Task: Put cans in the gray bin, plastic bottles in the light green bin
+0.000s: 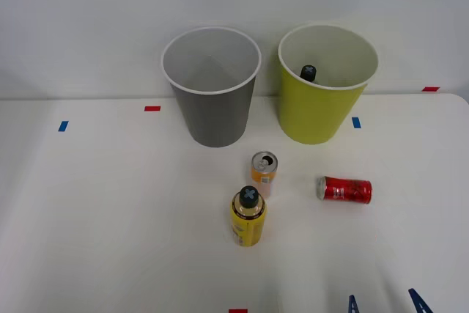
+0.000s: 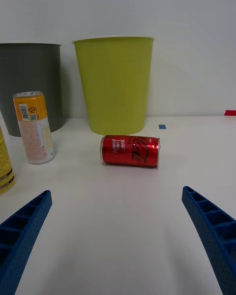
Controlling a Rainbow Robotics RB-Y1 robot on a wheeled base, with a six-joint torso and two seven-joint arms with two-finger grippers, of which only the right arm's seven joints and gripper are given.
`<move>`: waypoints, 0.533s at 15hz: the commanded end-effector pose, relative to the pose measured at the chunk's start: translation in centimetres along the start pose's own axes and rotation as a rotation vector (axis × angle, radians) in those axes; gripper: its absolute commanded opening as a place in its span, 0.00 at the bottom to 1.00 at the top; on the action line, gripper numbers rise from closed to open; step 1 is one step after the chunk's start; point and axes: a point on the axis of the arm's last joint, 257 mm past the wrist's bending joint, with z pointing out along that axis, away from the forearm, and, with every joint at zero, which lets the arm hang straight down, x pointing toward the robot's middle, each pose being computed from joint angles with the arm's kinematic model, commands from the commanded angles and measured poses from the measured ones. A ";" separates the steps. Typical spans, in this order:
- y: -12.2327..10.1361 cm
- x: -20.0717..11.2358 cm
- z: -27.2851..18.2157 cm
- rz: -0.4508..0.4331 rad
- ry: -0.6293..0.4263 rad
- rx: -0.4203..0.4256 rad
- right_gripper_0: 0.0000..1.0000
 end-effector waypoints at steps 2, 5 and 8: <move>0.0 0.0 0.0 0.000 0.000 0.000 0.91; 0.0 0.0 0.0 0.000 0.000 0.000 0.91; 0.0 0.0 0.0 0.000 0.000 0.000 0.91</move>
